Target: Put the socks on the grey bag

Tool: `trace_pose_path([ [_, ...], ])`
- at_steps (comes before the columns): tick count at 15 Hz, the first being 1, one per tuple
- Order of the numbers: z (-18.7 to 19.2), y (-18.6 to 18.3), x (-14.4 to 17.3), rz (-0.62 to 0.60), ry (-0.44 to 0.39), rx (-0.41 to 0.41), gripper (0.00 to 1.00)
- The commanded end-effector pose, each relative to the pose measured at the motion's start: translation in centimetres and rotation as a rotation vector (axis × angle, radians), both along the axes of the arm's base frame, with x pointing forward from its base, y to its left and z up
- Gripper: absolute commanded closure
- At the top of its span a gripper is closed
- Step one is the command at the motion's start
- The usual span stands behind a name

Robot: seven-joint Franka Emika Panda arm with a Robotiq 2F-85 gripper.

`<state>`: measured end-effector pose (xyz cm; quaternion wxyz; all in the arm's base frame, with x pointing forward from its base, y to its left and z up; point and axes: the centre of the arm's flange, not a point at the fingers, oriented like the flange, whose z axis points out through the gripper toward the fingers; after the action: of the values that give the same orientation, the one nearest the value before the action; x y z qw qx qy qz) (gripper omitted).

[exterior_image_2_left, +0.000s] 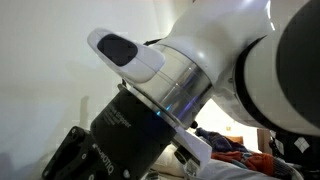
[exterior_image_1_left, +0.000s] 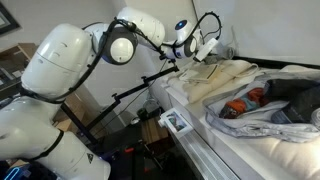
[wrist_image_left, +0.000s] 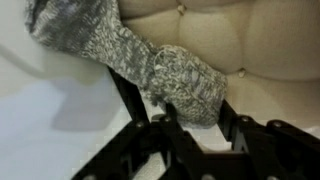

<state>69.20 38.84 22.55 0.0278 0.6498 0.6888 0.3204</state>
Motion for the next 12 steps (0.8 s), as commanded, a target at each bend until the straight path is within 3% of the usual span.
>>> trace_pose_path([
  [1, 0.2, 0.7, 0.8, 0.021, -0.002, -0.031, 0.86],
  [3, 0.5, 0.9, 0.7, 0.025, -0.001, -0.030, 0.98],
  [4, 0.6, 1.1, 0.5, 0.029, 0.003, -0.020, 0.99],
  [7, 1.4, 1.8, -0.8, 0.051, -0.013, -0.019, 0.98],
  [12, 5.2, 4.7, -5.5, 0.130, -0.105, 0.013, 0.96],
])
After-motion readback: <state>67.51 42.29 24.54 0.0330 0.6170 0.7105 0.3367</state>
